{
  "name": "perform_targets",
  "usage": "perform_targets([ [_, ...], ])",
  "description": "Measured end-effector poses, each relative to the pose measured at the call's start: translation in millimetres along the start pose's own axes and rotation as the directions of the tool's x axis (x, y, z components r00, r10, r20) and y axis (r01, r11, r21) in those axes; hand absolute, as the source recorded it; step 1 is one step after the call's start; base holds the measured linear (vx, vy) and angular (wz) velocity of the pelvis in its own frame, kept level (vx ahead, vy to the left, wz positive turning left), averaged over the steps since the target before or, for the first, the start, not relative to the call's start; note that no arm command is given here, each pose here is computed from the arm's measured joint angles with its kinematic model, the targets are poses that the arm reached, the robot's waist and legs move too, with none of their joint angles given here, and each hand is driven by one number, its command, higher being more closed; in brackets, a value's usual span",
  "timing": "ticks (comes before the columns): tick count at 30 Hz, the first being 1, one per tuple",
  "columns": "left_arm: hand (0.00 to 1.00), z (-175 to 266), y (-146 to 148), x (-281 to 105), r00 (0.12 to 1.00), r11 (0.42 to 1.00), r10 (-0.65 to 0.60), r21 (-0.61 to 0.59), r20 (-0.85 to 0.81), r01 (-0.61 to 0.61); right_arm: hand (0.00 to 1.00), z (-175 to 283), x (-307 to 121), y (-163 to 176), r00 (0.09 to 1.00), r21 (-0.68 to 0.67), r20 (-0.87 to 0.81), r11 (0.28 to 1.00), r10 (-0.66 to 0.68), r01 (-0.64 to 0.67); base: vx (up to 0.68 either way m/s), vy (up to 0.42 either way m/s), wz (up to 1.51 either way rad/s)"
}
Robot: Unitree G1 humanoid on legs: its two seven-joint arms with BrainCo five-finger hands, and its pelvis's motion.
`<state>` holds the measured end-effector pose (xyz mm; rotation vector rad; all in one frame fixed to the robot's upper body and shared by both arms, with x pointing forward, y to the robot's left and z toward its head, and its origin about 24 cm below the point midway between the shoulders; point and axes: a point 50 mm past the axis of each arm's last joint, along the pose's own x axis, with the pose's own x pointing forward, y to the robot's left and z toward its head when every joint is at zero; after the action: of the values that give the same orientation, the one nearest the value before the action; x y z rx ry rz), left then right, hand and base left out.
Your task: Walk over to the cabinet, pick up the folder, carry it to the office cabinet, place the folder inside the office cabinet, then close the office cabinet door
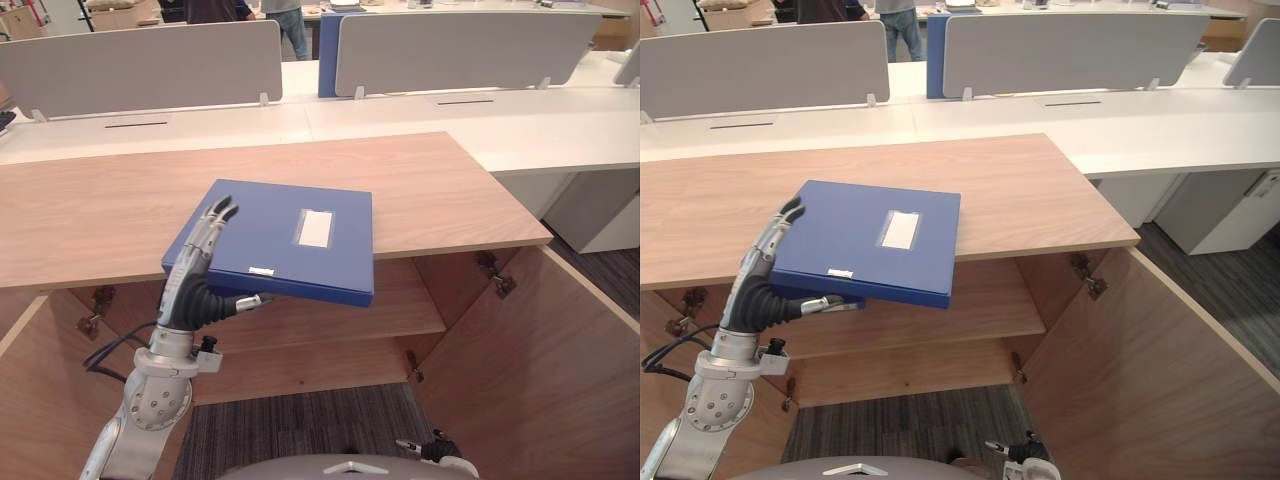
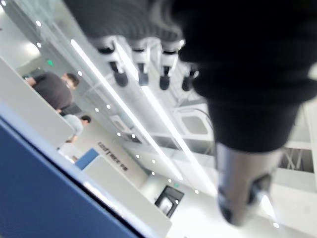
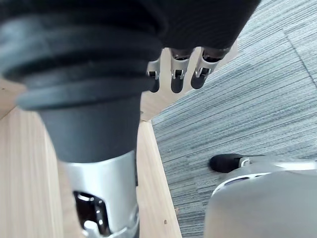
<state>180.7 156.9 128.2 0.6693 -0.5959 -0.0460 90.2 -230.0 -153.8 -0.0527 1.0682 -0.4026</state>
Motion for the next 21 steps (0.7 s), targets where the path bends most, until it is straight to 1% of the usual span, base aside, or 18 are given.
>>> perform_targets([
  [6, 0.00, 6, -9, 1, 0.992, 0.994, -0.109, 0.018, 0.066, 0.108, 0.00, -8, -1, -2, 1.000, -0.005, -0.030, 1.000, -0.004, 0.004, 0.00, 0.003, -0.01],
  [10, 0.00, 7, -10, 0, 0.988, 0.991, -0.132, 0.046, 0.077, 0.129, 0.00, -8, -1, -2, 1.000, -0.007, -0.029, 1.000, -0.005, 0.005, 0.00, 0.000, 0.00],
  [14, 0.00, 6, -14, -2, 0.979, 0.978, -0.184, 0.118, 0.091, 0.173, 0.00, -8, -1, -2, 1.000, -0.007, -0.030, 1.000, -0.005, 0.005, 0.00, 0.000, 0.00],
  [17, 0.00, 4, -15, -3, 0.977, 0.971, -0.195, 0.154, 0.088, 0.180, 0.00, -8, -1, -2, 1.000, -0.007, -0.031, 1.000, -0.006, 0.006, 0.00, 0.000, 0.00],
  [21, 0.00, -3, -22, -5, 0.970, 0.953, -0.234, 0.214, 0.063, 0.216, 0.00, -9, -1, -3, 0.999, -0.007, -0.033, 1.000, -0.006, 0.006, 0.00, 0.000, 0.00],
])
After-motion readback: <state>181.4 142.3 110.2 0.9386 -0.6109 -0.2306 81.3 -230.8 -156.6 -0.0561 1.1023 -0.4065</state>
